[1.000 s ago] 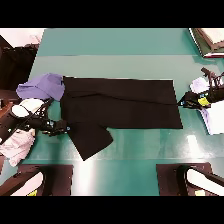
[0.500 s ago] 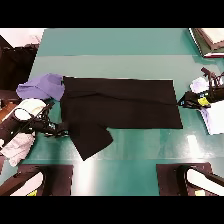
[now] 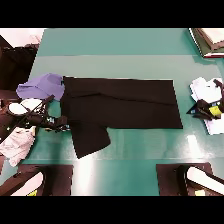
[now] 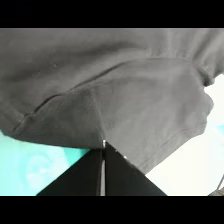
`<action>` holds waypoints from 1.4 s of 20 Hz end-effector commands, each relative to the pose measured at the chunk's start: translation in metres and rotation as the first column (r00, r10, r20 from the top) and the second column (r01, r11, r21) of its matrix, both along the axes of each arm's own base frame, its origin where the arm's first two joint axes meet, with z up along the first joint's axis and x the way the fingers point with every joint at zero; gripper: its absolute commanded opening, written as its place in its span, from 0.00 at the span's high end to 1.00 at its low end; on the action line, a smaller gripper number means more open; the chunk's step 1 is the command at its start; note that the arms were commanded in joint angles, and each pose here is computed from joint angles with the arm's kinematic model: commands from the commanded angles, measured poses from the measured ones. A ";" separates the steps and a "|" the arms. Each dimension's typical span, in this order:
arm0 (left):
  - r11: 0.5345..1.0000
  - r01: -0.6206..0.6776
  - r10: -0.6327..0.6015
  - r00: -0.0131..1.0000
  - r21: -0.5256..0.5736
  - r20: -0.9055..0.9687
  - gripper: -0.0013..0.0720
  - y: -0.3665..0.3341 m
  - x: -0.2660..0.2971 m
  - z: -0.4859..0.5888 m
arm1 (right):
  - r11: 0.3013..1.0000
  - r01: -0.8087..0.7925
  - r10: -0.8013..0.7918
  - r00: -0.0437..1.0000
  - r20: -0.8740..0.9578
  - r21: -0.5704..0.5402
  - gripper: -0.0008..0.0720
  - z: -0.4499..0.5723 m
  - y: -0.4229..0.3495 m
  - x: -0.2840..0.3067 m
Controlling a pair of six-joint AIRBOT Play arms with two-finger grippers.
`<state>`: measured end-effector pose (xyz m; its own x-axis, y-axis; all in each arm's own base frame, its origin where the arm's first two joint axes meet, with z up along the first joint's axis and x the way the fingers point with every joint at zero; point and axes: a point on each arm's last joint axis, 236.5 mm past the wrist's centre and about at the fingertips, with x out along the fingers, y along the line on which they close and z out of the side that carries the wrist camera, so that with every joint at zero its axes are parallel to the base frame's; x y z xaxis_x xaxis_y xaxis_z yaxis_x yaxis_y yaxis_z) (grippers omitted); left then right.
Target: Fold the shirts.
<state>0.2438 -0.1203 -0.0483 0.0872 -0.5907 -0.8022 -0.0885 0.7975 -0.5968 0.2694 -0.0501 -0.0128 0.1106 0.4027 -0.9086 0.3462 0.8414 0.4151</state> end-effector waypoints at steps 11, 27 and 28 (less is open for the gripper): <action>1.000 0.015 -0.015 1.000 -0.004 0.017 0.95 -0.001 0.002 0.005 | 0.997 0.074 -0.074 0.997 -0.016 0.037 0.58 -0.072 0.021 -0.021; 0.972 0.205 -0.198 0.978 -0.118 0.063 0.95 -0.028 -0.062 0.107 | 0.954 0.001 0.004 1.000 0.014 -0.299 0.97 0.036 -0.039 -0.085; 0.969 0.203 -0.191 0.977 -0.143 0.093 0.95 -0.033 -0.058 0.117 | 0.954 0.005 0.010 0.999 0.049 -0.301 0.97 0.042 -0.036 -0.080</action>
<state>0.2006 -0.1363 0.0364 0.0184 -0.6482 -0.7612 0.0827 0.7597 -0.6449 0.1955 -0.0793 0.0057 0.1070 0.1751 -0.9787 0.3235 0.9247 0.2008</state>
